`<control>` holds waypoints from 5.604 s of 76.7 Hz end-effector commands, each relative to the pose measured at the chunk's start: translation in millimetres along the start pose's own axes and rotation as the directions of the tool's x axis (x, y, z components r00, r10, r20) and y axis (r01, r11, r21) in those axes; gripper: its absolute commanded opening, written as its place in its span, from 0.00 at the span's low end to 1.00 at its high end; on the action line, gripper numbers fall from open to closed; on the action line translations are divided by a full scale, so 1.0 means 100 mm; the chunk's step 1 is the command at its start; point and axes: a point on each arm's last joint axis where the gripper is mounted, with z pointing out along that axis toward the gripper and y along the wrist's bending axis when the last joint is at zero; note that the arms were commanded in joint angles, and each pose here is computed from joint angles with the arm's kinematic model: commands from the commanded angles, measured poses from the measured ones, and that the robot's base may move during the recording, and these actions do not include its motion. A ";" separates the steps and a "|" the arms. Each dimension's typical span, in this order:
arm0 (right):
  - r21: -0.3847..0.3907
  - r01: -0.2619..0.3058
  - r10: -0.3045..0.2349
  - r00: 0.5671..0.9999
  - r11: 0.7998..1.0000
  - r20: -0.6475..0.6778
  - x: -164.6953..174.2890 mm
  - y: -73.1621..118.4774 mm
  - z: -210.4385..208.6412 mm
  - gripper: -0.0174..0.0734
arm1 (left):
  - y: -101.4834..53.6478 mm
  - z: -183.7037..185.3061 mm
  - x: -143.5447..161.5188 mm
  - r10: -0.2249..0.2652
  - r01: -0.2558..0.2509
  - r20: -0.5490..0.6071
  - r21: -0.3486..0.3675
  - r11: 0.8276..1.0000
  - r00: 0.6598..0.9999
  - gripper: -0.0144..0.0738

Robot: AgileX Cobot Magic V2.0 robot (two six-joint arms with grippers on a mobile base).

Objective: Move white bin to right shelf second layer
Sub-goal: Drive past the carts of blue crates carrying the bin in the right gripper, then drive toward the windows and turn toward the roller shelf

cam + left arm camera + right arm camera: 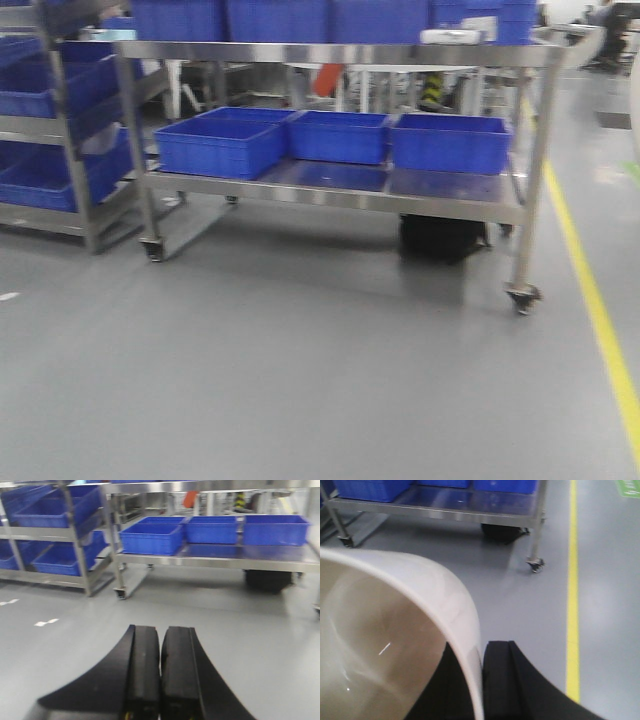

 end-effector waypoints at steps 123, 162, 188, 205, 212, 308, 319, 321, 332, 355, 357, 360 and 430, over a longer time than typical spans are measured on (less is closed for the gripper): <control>-0.008 0.001 0.000 0.992 1.000 0.130 -0.19 0.01 -0.04 0.25 | 0.00 0.01 0.04 -0.005 0.005 0.065 -0.001 1.000 0.998 0.26; -0.008 0.001 0.000 0.992 1.000 0.130 -0.19 0.01 -0.04 0.25 | 0.00 0.01 0.04 -0.005 0.005 0.065 -0.001 1.000 0.998 0.26; -0.008 0.001 0.000 0.992 1.000 0.129 -0.19 0.01 -0.04 0.25 | 0.00 0.01 0.04 -0.005 0.005 0.065 -0.001 1.000 0.998 0.26; -0.008 0.001 0.000 0.992 1.000 0.129 -0.19 0.01 -0.04 0.25 | 0.00 0.01 0.04 -0.005 0.005 0.065 -0.001 1.000 0.998 0.26; -0.008 0.001 0.000 0.992 1.000 0.129 -0.19 0.01 -0.04 0.25 | 0.00 0.01 0.04 -0.005 0.005 0.065 -0.001 1.000 0.998 0.26; -0.007 0.001 0.000 0.992 1.000 0.123 -0.18 0.01 -0.04 0.25 | 0.00 0.01 0.04 -0.005 0.005 0.065 -0.001 1.000 0.998 0.26; -0.007 0.001 0.000 0.992 1.000 0.123 -0.18 0.01 -0.04 0.25 | 0.00 0.01 0.04 -0.005 0.005 0.065 -0.001 1.000 0.998 0.26; -0.007 0.001 0.000 0.992 1.000 0.123 -0.18 0.01 -0.04 0.25 | 0.00 0.01 0.04 -0.005 0.005 0.065 -0.001 1.000 0.998 0.26; -0.007 0.001 0.000 0.992 1.000 0.123 -0.18 0.01 -0.04 0.25 | 0.00 0.01 0.04 -0.005 0.005 0.065 -0.001 1.000 0.998 0.26; -0.007 0.001 0.000 0.992 1.000 0.123 -0.18 0.01 -0.04 0.25 | 0.00 0.01 0.04 -0.005 0.005 0.065 -0.001 1.000 0.998 0.26; -0.007 0.001 0.000 0.992 1.000 0.123 -0.18 0.01 -0.04 0.25 | 0.00 0.01 0.04 -0.005 0.005 0.065 -0.001 1.000 0.998 0.26; -0.007 0.001 0.000 0.992 1.000 0.123 -0.18 0.01 -0.04 0.25 | 0.00 0.01 0.04 -0.005 0.005 0.065 -0.001 1.000 0.998 0.26; -0.007 0.001 0.000 0.992 1.000 0.123 -0.18 0.01 -0.04 0.25 | 0.00 0.01 0.04 -0.005 0.005 0.065 -0.001 1.000 0.998 0.26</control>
